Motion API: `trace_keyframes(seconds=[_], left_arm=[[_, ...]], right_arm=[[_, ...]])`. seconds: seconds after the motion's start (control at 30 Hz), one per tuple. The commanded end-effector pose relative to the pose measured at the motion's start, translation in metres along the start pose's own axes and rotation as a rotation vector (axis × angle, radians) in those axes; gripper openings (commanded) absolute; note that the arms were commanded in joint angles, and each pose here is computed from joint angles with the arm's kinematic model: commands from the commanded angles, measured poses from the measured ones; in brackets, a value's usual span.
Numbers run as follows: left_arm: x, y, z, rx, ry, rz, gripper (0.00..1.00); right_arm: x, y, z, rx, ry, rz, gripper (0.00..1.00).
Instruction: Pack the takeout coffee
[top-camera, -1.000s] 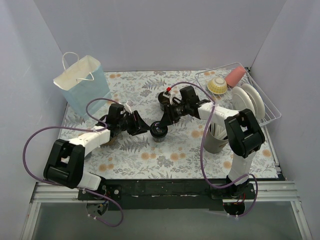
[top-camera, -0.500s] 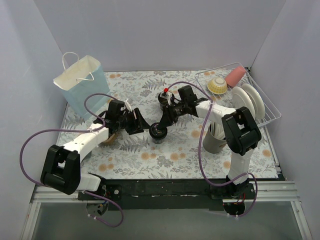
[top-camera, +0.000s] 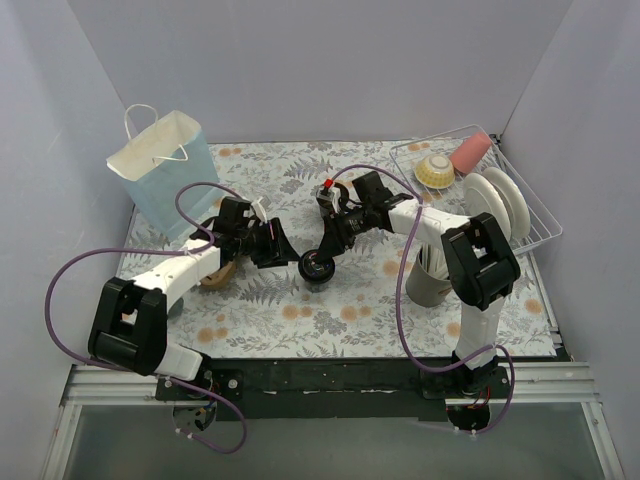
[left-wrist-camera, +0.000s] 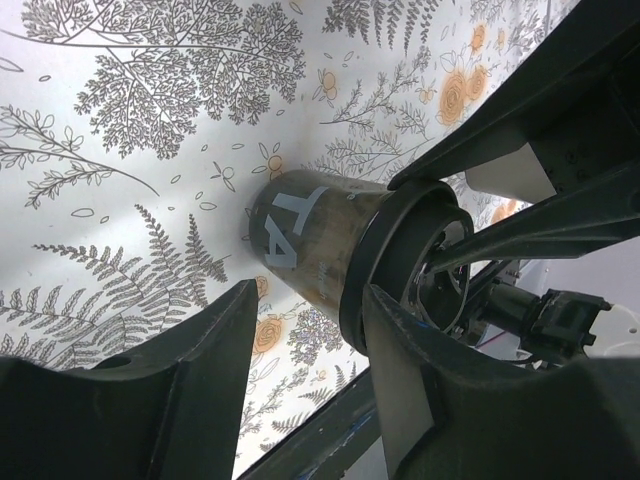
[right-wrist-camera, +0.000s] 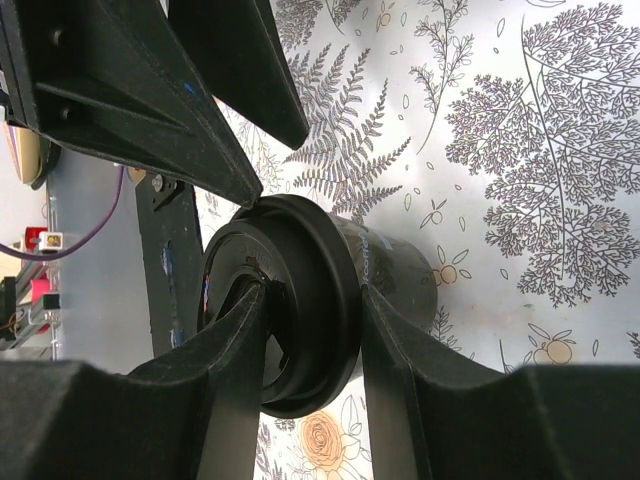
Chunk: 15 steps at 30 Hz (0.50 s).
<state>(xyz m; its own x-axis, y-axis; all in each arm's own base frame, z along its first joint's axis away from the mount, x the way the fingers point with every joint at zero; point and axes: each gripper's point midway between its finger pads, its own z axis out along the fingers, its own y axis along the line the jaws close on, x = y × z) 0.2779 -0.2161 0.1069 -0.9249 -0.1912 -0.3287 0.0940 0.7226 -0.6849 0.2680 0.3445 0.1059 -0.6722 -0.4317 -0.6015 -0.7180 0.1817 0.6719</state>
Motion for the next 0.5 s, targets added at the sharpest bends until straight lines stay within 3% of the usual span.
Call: trace_keyframes(seconds=[0.0,0.3,0.47], left_arm=[[0.002,-0.003,-0.001,0.037,0.009,0.040,0.45],[0.010,0.001,0.010,0.059,0.046,0.011,0.45],[0.013,0.019,0.015,-0.014,0.029,-0.035,0.43]], right_arm=[[0.062,-0.039,0.009,0.145,0.168,0.096,0.35],[0.060,-0.039,0.010,0.146,0.165,0.094,0.34],[0.065,-0.042,0.010,0.154,0.167,0.093,0.34]])
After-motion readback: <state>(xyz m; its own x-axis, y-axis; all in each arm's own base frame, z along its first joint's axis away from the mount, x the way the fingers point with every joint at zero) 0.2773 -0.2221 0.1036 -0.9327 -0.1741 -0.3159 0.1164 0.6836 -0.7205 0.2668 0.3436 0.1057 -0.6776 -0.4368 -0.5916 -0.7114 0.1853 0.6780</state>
